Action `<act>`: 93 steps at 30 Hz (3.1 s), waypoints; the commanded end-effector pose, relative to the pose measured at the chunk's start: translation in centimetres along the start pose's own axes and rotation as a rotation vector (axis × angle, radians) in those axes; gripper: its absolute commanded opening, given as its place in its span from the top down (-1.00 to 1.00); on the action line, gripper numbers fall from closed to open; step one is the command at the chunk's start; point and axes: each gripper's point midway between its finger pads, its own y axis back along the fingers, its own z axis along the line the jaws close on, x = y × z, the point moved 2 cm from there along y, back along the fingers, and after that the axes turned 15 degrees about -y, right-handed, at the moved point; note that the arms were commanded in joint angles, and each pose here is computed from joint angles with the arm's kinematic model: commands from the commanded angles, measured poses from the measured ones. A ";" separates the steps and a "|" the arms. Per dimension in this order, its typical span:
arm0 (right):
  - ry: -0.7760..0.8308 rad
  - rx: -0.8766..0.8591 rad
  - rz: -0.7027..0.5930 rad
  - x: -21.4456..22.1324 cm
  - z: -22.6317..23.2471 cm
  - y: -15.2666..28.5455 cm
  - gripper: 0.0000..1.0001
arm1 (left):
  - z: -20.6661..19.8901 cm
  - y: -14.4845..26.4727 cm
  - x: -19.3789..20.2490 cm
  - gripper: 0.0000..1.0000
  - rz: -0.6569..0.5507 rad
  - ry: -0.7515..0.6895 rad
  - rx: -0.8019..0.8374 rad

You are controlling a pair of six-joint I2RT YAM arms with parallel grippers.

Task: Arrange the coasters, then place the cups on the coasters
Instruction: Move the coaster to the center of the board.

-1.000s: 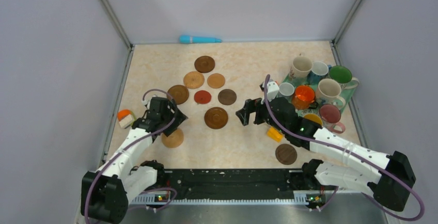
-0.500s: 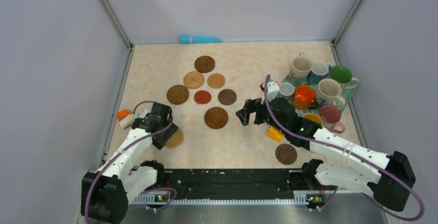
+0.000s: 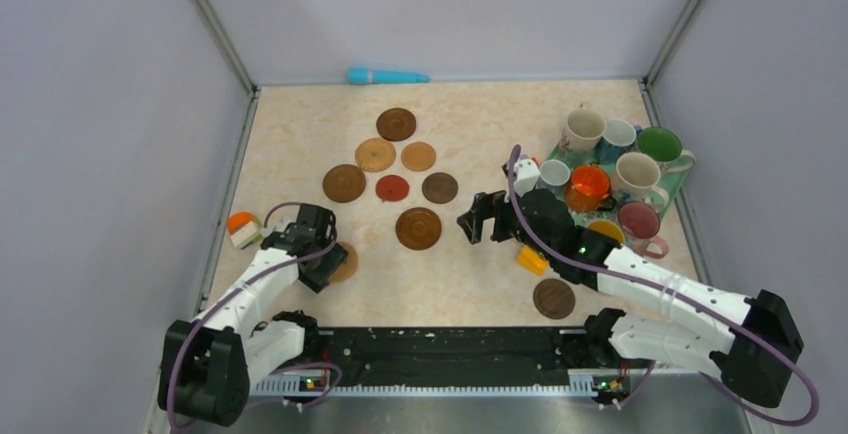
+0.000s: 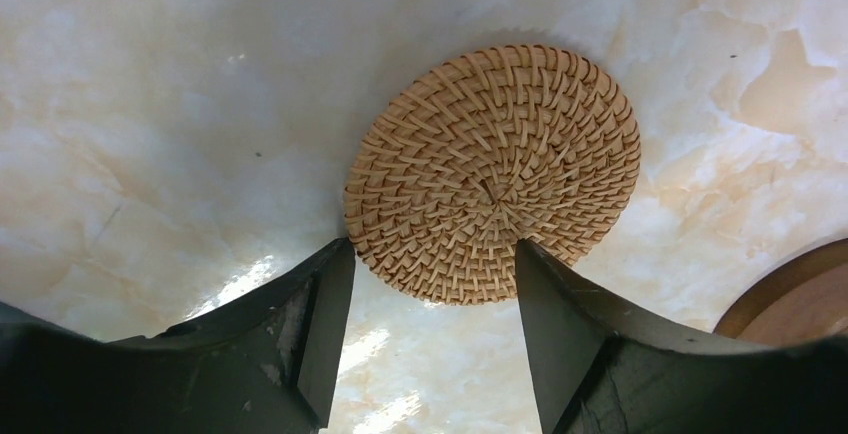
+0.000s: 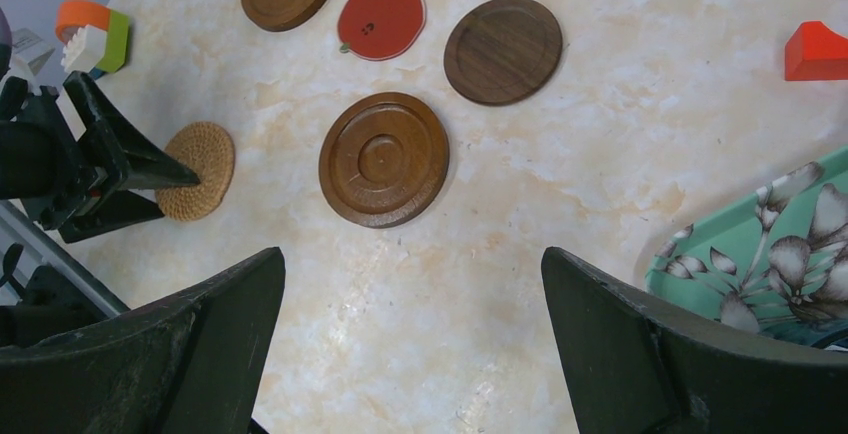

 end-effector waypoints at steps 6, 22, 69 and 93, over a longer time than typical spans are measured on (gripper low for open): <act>-0.014 0.003 -0.046 -1.2 0.2 -0.2 -0.98 | -3.0 -1.4 -0.3 -0.28 0.018 -0.059 0.118; -0.017 0.015 -0.052 -1.2 -0.1 -0.1 -0.98 | -5.6 -2.5 -0.9 -0.27 0.039 -0.124 0.195; -0.020 0.018 -0.077 -1.7 -0.4 0.9 -0.98 | -8.6 -1.3 -5.5 -0.40 -0.145 -0.326 0.267; -0.039 0.027 -0.048 -1.0 -0.5 0.3 -0.98 | -10.5 -1.1 -4.3 -0.37 -0.076 -0.376 0.379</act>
